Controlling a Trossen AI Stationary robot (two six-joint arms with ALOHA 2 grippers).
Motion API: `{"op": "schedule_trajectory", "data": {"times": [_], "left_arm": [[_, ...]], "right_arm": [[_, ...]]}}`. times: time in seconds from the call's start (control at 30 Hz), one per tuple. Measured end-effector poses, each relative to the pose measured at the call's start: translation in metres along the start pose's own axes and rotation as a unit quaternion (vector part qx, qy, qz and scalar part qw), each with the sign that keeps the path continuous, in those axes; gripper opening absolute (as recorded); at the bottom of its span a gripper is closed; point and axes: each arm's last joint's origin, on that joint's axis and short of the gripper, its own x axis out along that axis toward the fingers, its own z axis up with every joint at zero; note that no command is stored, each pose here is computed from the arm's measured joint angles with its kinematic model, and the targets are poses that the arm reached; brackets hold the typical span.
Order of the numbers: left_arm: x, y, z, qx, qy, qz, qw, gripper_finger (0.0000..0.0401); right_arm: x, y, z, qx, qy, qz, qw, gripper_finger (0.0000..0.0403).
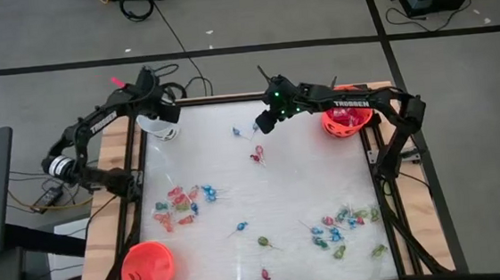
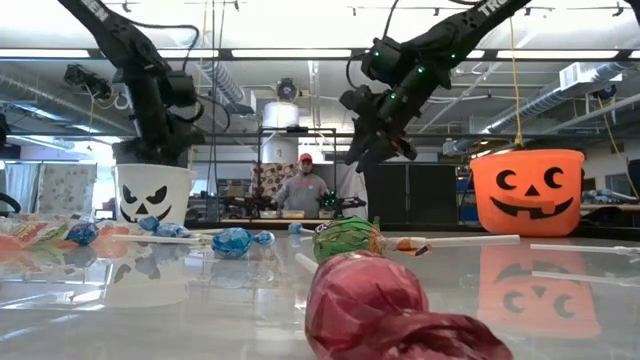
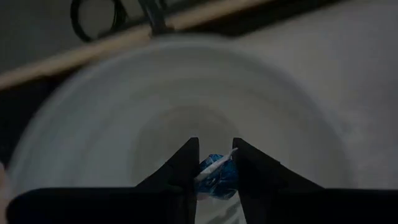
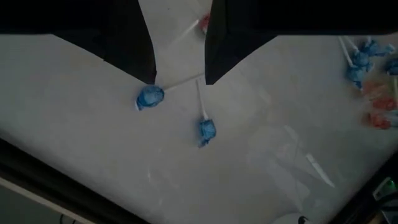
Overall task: Sort candy by brand, put in halloween buckets
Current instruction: Put the blue lollipop into the white bucket
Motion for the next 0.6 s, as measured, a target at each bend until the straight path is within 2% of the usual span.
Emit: {"op": "schedule_trajectory", "data": {"times": [0.1,0.33,0.47,0.6], "left_arm": [[0.009,0.0,0.001,0.001,0.015,0.009,1.0,0.0109],[0.015,0.0,0.001,0.004,0.031,0.009,0.999,0.0164],[0.009,-0.001,0.006,0.004,0.035,0.002,0.999,0.0193],[-0.005,-0.002,0.017,0.004,0.024,0.001,1.0,0.02]], "right_arm": [[0.008,-0.004,-0.003,-0.005,0.011,0.002,1.0,0.016],[0.05,-0.016,-0.012,-0.008,0.037,0.011,0.999,0.0194],[0.065,-0.029,-0.015,0.022,0.042,-0.013,0.999,0.0207],[0.081,-0.041,-0.015,0.052,0.044,-0.024,0.997,0.0207]]}}
